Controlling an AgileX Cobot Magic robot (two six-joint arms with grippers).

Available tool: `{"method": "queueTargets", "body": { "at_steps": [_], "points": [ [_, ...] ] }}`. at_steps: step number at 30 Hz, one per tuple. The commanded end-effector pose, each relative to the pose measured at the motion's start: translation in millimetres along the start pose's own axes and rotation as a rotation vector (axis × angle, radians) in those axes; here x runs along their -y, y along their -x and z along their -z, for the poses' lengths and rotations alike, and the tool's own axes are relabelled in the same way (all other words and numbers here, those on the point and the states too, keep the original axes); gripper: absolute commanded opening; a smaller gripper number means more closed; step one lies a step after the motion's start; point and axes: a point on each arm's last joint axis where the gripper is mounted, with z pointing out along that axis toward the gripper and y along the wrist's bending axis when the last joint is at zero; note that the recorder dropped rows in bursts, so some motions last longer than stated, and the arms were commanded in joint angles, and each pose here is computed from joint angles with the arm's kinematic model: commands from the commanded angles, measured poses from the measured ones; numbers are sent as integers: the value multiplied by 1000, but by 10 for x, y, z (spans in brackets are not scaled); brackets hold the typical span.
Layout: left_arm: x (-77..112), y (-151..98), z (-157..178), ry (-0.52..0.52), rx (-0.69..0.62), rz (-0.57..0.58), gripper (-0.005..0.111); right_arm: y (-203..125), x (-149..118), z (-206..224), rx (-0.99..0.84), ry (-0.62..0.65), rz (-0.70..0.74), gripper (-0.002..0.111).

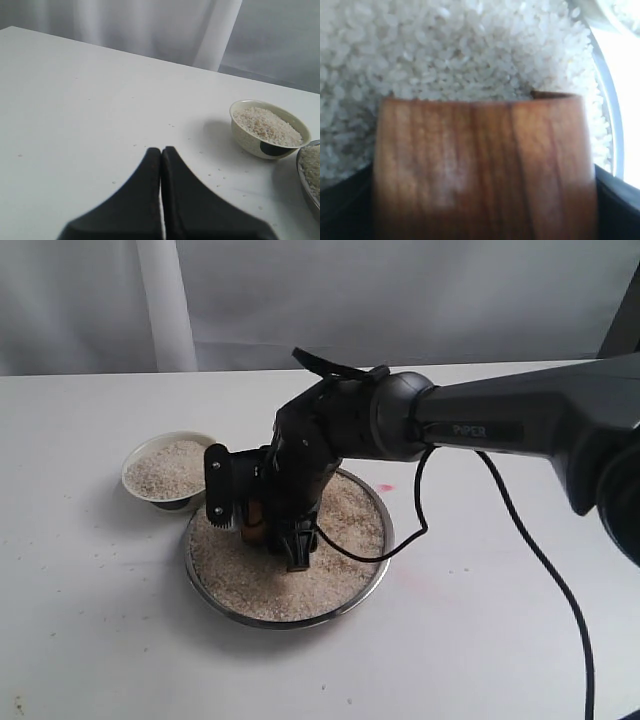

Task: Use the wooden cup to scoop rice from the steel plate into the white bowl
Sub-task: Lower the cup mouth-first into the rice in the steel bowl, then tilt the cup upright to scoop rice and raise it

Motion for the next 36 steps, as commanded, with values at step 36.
{"method": "queueTargets", "body": {
  "at_steps": [36],
  "points": [
    [8, 8, 1, -11, 5, 7, 0, -116, 9, 297, 449, 21, -235, 0]
  ]
}}
